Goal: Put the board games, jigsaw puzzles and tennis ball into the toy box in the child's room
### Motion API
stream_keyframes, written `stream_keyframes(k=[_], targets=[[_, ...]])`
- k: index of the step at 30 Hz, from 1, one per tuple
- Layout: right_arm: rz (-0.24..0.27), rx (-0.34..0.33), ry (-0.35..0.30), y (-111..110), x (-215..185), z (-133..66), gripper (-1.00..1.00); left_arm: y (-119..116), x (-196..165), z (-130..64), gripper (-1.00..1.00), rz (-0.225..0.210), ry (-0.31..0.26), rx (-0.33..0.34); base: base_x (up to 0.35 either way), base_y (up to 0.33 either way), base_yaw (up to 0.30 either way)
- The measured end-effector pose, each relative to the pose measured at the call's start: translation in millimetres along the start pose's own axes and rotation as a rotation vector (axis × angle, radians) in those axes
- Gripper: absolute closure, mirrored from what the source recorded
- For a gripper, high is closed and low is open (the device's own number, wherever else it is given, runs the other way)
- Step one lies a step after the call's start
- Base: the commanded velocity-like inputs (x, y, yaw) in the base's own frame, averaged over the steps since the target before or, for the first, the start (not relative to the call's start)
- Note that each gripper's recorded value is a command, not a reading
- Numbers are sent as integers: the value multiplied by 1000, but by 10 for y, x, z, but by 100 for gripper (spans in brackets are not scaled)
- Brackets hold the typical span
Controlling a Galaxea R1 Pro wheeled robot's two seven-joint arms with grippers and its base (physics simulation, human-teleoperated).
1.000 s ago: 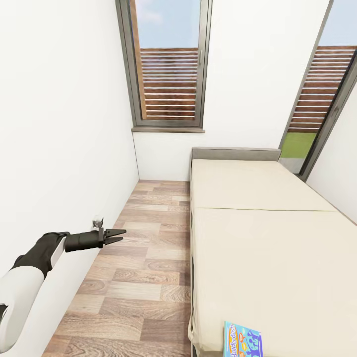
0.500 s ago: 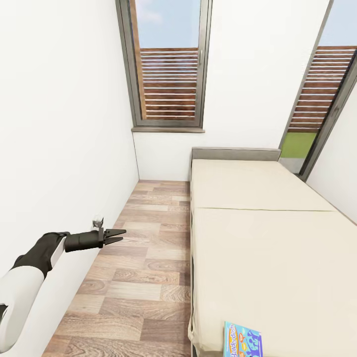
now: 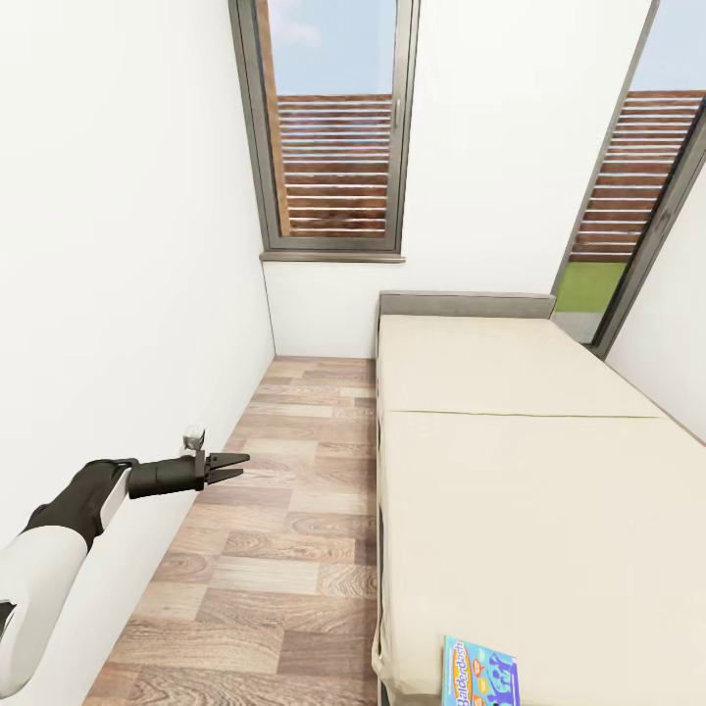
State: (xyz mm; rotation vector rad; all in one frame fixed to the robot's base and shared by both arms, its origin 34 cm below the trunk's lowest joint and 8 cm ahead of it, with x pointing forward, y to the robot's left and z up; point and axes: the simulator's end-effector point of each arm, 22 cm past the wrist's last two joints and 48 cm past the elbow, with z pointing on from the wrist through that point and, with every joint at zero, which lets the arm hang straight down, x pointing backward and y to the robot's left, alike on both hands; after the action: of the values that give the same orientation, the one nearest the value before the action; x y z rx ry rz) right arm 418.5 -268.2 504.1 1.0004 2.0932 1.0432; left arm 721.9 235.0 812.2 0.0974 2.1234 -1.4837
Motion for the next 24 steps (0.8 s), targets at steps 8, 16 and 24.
stream_keyframes(k=[8,16,24], targets=[[-1,0,1,0,2,1,-100,0,1,6,-100,0,0,1,-41,-47,0],[-1,0,0,0,1,1,-100,-1,2,7,-100,0,0,1,-102,-111,0],[-2,0,0,1,1,2,-100,1,4,7,-100,0,1,0,-137,-15,0]])
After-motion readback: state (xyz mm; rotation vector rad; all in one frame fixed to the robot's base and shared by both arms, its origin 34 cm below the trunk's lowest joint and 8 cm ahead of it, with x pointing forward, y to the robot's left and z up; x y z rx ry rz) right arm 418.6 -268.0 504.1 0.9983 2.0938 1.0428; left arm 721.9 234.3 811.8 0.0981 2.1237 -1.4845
